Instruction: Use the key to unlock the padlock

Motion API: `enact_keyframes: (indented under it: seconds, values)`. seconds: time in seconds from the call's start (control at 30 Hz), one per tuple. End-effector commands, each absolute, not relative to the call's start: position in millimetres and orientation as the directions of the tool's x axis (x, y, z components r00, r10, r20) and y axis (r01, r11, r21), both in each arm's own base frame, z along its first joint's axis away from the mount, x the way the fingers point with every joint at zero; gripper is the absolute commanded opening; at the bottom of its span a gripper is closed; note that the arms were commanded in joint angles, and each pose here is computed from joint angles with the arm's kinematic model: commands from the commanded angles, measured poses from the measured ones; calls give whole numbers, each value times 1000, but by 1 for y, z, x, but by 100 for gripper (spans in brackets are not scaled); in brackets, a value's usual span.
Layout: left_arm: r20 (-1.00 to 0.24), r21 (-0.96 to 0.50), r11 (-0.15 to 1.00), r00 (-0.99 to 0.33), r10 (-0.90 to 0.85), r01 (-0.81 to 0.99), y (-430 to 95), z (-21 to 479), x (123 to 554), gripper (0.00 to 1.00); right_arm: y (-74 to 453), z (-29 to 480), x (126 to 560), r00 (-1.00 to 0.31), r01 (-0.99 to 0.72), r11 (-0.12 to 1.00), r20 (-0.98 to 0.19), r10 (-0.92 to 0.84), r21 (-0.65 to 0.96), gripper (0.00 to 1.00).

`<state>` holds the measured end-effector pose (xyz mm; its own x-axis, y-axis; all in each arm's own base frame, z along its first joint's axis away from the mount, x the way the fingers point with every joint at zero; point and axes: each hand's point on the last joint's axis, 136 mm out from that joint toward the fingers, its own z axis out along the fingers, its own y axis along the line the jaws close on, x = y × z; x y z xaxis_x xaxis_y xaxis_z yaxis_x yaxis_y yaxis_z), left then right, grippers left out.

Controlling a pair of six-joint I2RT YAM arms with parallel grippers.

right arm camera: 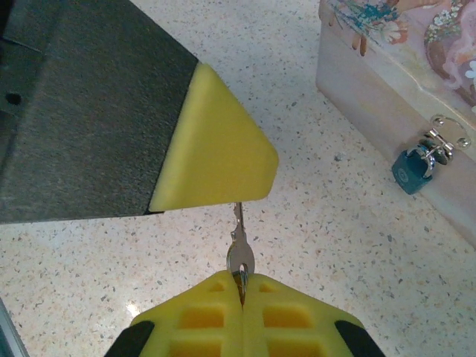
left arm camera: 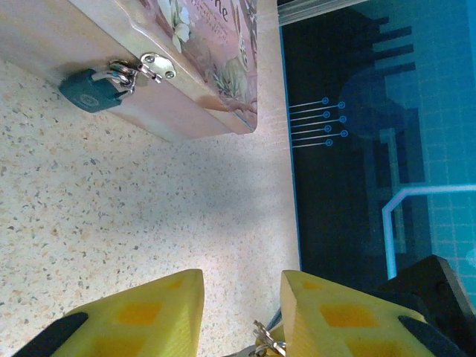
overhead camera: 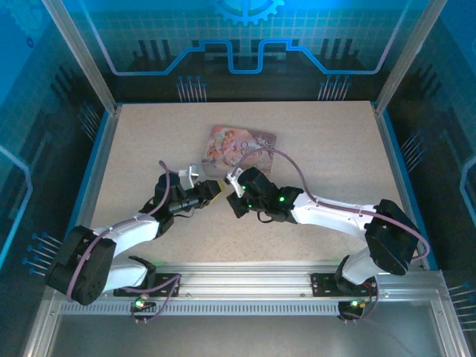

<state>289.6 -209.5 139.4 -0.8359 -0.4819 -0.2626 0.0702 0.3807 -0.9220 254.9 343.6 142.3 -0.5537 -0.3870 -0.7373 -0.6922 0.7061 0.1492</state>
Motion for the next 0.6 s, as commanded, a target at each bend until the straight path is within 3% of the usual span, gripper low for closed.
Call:
enact_keyframes:
  seconds: [0.0,0.57]
  values:
    - [-263,-933,346,-839,-476,97,-218,154,294,33,343,149,255,-544,-690,707,-755,-366,155,0]
    - [-172,-947,322,-859,-481,10,-225,149,294,23,350,145,256,-419,-701,709,-759,-498,-77,0]
